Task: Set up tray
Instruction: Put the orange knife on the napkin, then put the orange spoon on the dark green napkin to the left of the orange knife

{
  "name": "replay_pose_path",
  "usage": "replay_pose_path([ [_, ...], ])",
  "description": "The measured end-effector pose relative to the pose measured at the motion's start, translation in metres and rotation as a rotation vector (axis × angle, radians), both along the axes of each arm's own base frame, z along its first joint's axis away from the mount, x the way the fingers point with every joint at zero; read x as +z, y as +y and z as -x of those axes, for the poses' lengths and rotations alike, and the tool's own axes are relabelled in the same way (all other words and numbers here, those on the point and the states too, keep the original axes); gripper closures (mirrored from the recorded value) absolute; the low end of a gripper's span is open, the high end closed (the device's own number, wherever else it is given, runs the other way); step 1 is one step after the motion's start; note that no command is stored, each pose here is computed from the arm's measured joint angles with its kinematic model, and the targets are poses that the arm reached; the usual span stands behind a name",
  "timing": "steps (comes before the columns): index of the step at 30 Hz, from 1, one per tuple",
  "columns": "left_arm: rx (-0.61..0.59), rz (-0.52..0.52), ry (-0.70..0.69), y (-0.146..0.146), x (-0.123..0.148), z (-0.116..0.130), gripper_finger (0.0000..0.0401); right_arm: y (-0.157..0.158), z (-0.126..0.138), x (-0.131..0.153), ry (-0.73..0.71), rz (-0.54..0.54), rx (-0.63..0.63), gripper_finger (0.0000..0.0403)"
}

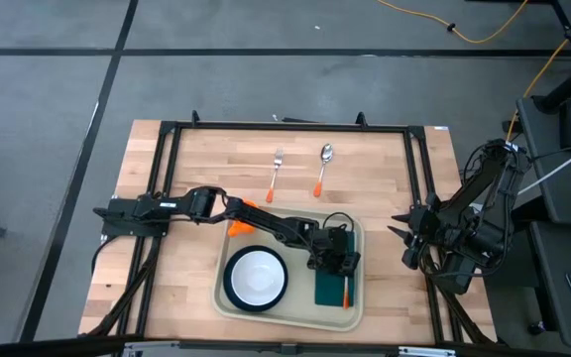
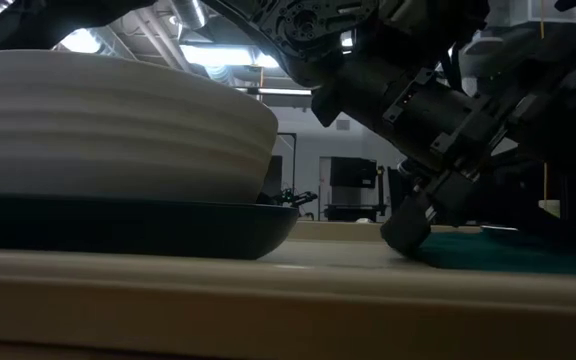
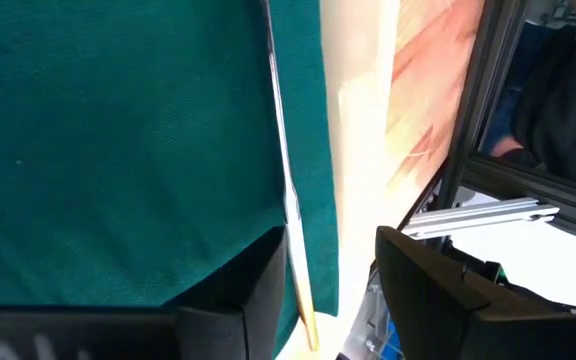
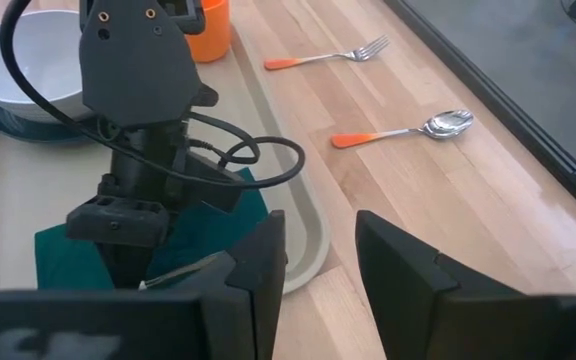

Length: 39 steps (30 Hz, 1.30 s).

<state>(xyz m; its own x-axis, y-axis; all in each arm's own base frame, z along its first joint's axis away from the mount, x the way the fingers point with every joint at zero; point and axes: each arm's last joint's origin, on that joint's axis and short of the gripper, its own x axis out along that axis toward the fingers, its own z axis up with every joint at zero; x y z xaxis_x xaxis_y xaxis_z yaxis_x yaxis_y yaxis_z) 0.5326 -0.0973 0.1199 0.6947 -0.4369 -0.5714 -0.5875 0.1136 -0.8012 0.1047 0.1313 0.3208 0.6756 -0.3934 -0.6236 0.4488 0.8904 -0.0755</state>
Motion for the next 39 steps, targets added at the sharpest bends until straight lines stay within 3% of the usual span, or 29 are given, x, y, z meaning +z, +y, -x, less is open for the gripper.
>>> replay_pose_path([
  [5, -0.013, 0.006, 0.024, 0.001, 0.003, 0.000, 0.0251, 0.000, 0.000, 0.000, -0.001, -0.001, 0.000, 0.0273],
  [9, -0.046, -0.049, 0.083, 0.003, 0.008, 0.001, 0.0251, 0.000, 0.000, -0.002, 0.001, 0.002, 0.000, 0.0273],
  [17, -0.037, -0.153, 0.055, 0.012, 0.049, 0.007, 0.0251, 0.002, -0.001, -0.010, 0.003, 0.001, 0.000, 0.0273],
  [22, 0.005, -0.264, -0.058, 0.022, 0.111, 0.020, 0.0251, 0.002, -0.001, -0.010, 0.002, -0.011, -0.001, 0.0273],
  [28, 0.101, -0.565, -0.239, 0.035, 0.201, 0.056, 0.0251, -0.001, -0.007, -0.009, -0.039, 0.001, -0.035, 0.0273],
  [32, 0.111, -0.765, -0.372, 0.036, 0.255, 0.086, 0.0251, -0.017, -0.019, -0.007, -0.041, -0.016, -0.150, 0.0273],
  [39, 0.106, -0.960, -0.472, 0.030, 0.297, 0.117, 0.0251, -0.058, -0.043, 0.005, -0.072, -0.024, -0.296, 0.0273],
])
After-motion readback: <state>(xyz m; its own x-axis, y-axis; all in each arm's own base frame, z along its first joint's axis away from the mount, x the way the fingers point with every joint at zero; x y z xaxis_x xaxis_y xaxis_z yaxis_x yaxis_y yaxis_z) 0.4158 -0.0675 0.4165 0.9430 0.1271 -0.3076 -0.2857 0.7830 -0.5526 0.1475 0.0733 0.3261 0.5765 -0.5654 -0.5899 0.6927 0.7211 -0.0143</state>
